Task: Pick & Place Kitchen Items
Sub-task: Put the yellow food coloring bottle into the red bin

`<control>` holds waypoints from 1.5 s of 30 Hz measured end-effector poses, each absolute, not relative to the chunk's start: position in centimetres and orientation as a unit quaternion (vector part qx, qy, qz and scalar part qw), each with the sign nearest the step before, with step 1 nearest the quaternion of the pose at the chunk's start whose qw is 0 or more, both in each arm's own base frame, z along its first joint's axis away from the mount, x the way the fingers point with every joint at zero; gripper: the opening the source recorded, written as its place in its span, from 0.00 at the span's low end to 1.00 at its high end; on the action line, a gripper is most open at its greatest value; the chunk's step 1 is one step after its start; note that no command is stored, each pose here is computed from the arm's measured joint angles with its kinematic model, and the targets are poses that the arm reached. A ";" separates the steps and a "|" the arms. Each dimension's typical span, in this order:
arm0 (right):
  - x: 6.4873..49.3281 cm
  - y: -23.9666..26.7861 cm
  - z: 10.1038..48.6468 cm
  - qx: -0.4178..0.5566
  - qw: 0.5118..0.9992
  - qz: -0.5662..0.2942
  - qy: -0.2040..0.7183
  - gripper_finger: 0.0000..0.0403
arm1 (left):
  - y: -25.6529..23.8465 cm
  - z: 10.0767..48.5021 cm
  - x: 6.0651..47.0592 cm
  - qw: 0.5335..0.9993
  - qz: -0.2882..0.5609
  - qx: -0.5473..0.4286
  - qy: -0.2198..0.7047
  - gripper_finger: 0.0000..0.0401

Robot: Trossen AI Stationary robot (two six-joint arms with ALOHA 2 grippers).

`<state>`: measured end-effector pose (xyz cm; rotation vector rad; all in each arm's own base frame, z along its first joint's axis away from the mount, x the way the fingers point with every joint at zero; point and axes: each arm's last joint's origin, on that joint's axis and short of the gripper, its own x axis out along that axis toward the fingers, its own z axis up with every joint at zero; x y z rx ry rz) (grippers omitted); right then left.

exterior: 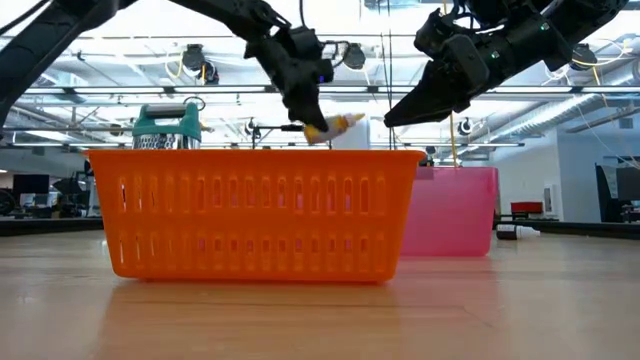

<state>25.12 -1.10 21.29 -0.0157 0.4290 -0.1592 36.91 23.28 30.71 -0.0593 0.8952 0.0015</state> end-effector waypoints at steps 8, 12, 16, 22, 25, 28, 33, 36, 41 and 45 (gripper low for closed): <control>25.2 -1.9 21.8 -0.009 0.966 -0.183 0.181 0.35 | 20.5 31.2 35.6 0.916 -0.038 -0.029 0.399 0.14; 25.4 -2.5 22.7 0.000 0.971 -0.199 0.134 0.35 | 18.3 30.8 34.0 0.931 -0.047 -0.024 0.362 0.14; 25.6 -3.0 23.6 0.006 0.975 -0.207 0.086 0.35 | 15.6 30.9 32.0 0.954 -0.041 -0.002 0.299 0.16; 26.0 -3.3 25.1 0.008 0.990 -0.140 -0.001 0.35 | 11.5 29.4 29.8 0.978 -0.024 0.035 0.204 0.16; 26.4 -3.4 25.2 0.004 0.991 -0.131 -0.024 0.35 | 10.0 27.9 29.2 0.984 -0.001 0.046 0.174 0.16; 27.1 -3.5 24.9 0.000 0.990 -0.131 -0.052 0.36 | 8.8 26.7 29.1 0.988 0.009 0.048 0.144 0.17; 28.1 -3.5 23.8 -0.007 0.990 -0.128 -0.062 0.39 | 7.5 25.9 29.3 0.991 0.019 0.057 0.120 0.17; 28.5 -3.6 23.6 -0.005 0.991 -0.106 -0.080 0.42 | 6.8 25.7 29.4 0.991 0.027 0.063 0.118 0.17; 28.7 -3.6 23.4 -0.007 0.990 -0.100 -0.100 0.45 | 6.3 25.7 29.5 0.990 0.040 0.070 0.117 0.17; 28.9 -4.0 23.1 -0.003 0.988 -0.115 -0.098 0.45 | 5.8 25.8 29.6 0.991 0.030 0.072 0.113 0.17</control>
